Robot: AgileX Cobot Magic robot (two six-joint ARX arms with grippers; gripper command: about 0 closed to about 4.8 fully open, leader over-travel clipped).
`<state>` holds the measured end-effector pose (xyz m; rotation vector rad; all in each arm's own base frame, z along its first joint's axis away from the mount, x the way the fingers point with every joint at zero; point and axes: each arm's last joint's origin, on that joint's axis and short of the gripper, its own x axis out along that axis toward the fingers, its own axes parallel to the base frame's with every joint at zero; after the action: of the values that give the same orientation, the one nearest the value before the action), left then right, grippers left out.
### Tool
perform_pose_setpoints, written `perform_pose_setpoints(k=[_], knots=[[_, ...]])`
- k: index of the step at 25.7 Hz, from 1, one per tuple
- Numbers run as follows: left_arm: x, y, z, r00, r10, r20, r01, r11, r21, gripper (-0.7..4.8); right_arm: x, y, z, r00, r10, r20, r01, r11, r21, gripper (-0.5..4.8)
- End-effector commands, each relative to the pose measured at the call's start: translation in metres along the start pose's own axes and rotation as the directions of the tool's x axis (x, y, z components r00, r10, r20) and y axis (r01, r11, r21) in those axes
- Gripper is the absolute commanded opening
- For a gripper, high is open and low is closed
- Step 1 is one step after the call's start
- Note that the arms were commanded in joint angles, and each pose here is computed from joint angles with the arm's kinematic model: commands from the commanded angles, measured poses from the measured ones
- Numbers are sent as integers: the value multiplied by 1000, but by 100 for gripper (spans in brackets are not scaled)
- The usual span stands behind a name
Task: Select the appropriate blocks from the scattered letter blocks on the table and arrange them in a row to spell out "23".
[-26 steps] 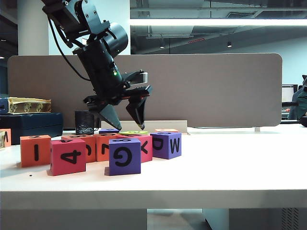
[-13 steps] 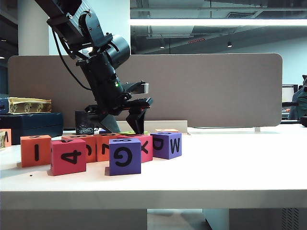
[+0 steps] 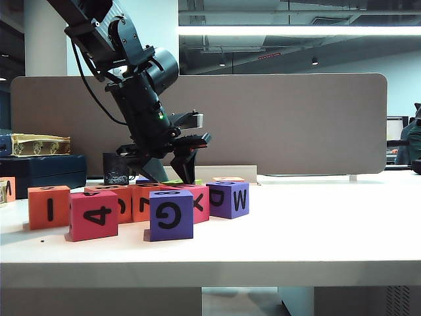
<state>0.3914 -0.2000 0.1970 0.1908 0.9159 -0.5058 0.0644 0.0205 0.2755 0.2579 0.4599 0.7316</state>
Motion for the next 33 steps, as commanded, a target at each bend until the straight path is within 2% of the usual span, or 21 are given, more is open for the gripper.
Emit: perform_pose_setpoints(k=[1,8,9,12,15,16,17,18,22,25,29,33], knots=[[-7,-3,5,999,-5,32,5,1000,4,236,-1,1,3,1000,2,15,-2,1000,-16,-1],[-59,-7,25,989,-7,150,5,1000,13,236,-1,1,3,1000,3,15,-3,1000,-16,-1],[-67,-8,27,989,-20,150,19,1000,5,236,-1,1,3,1000,3,15,-3,1000,-16,-1],[-82,-27,29,989,-118,87,117,993,23,236,-1,1,3,1000,2,15,-2,1000,-17,-1],[-82,-48,26,984,-168,57,164,984,65,236,-1,1,3,1000,2,15,-2,1000,-16,-1],[-82,-65,25,980,-193,50,187,977,105,236,-1,1,3,1000,2,15,-2,1000,-17,-1],[-82,-72,24,978,-203,48,196,973,124,236,-1,1,3,1000,3,15,-3,1000,-17,-1],[-82,-86,23,976,-213,49,202,964,172,236,-1,1,3,1000,3,15,-3,1000,-17,-1],[-69,-115,16,979,-202,30,189,955,230,236,-1,1,2,1000,3,14,-3,1000,-15,-1],[-45,-124,8,979,-203,-21,202,950,239,236,-1,1,1,1000,3,0,-3,1000,-2,-1],[-28,-125,4,977,-208,-37,211,949,236,236,-1,1,-1,1000,-1,-10,1,1000,8,-1],[-26,-128,3,977,-210,-44,215,947,241,236,-1,-3,-2,992,-126,-10,127,992,16,-1]])
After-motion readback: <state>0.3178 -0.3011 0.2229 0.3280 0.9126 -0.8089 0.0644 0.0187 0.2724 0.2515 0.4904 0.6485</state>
